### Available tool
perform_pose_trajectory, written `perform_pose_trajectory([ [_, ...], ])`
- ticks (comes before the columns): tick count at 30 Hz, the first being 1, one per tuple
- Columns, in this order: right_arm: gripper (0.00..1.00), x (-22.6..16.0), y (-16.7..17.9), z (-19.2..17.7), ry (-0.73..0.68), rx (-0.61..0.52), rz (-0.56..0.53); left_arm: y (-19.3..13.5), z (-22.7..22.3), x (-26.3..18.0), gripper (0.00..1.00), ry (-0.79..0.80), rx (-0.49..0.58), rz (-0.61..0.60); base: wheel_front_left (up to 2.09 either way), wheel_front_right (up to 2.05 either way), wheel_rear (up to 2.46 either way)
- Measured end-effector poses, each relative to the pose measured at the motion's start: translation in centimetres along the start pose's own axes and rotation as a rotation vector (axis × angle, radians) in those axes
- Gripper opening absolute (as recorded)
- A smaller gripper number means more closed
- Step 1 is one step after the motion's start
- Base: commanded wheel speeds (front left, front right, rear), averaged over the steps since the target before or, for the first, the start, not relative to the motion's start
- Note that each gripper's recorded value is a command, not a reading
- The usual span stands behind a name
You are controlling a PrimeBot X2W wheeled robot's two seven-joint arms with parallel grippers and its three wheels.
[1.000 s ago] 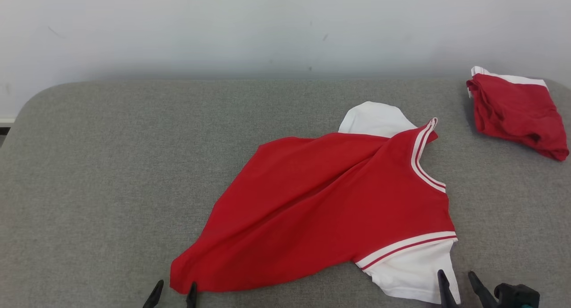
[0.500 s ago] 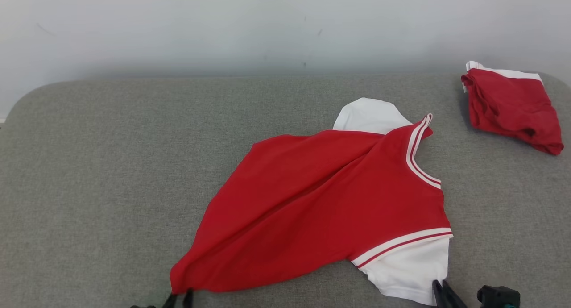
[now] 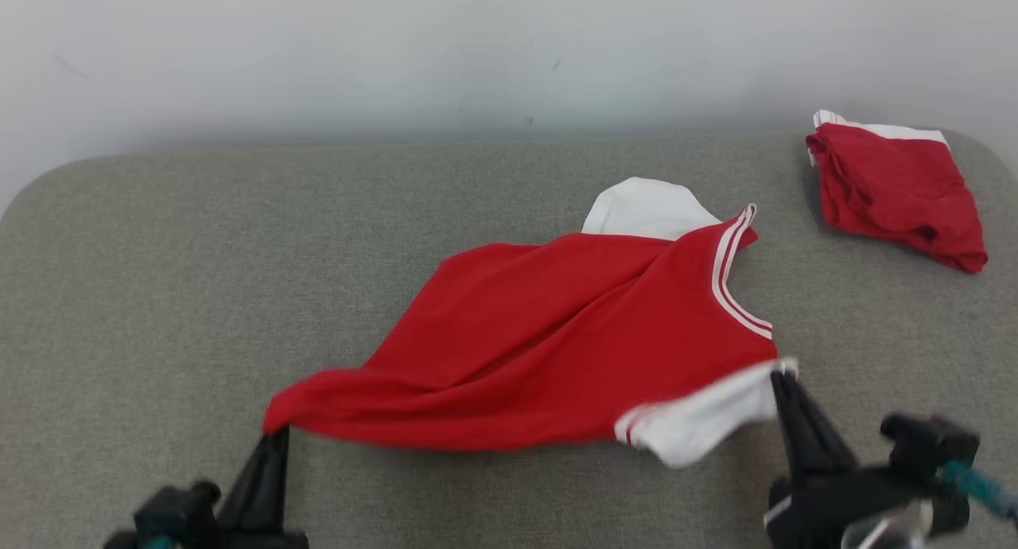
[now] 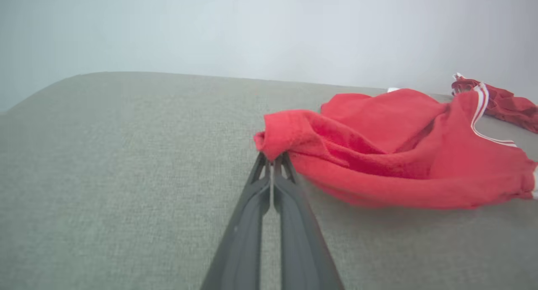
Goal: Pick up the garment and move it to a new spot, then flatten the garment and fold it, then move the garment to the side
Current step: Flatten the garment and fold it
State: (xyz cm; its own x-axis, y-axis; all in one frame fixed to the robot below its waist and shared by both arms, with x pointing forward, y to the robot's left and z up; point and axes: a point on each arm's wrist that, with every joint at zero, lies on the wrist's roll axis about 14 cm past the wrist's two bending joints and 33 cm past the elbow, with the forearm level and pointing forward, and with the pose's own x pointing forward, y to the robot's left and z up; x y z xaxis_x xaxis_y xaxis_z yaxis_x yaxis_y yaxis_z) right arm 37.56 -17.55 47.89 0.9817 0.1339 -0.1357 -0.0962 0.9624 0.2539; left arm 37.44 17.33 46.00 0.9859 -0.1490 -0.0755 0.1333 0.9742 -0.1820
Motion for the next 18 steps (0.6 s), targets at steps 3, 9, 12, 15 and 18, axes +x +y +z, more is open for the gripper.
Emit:
perform_pose_trajectory([
  [3,0.0,2.1,1.1,4.5,-0.096,-0.023,0.053,-0.6,3.6,2.2,0.0,-0.062,0.028,-0.048,0.0,0.0,0.0],
  [9,0.0,7.5,2.4,15.4,-0.315,-0.111,0.128,-2.1,11.2,8.3,0.0,-0.111,0.168,-0.187,0.0,0.0,0.0],
  [12,0.0,10.5,3.1,20.2,-0.392,-0.139,0.15,-2.7,14.5,11.7,0.0,-0.097,0.209,-0.243,0.0,0.0,0.0],
  [15,0.0,13.8,4.0,24.0,-0.421,-0.156,0.167,-2.7,17.5,15.2,0.0,-0.091,0.157,-0.262,0.0,0.0,0.0],
  [18,0.0,17.0,4.8,27.7,-0.451,-0.184,0.173,-1.6,20.3,18.9,0.0,-0.089,0.119,-0.238,0.0,0.0,0.0],
])
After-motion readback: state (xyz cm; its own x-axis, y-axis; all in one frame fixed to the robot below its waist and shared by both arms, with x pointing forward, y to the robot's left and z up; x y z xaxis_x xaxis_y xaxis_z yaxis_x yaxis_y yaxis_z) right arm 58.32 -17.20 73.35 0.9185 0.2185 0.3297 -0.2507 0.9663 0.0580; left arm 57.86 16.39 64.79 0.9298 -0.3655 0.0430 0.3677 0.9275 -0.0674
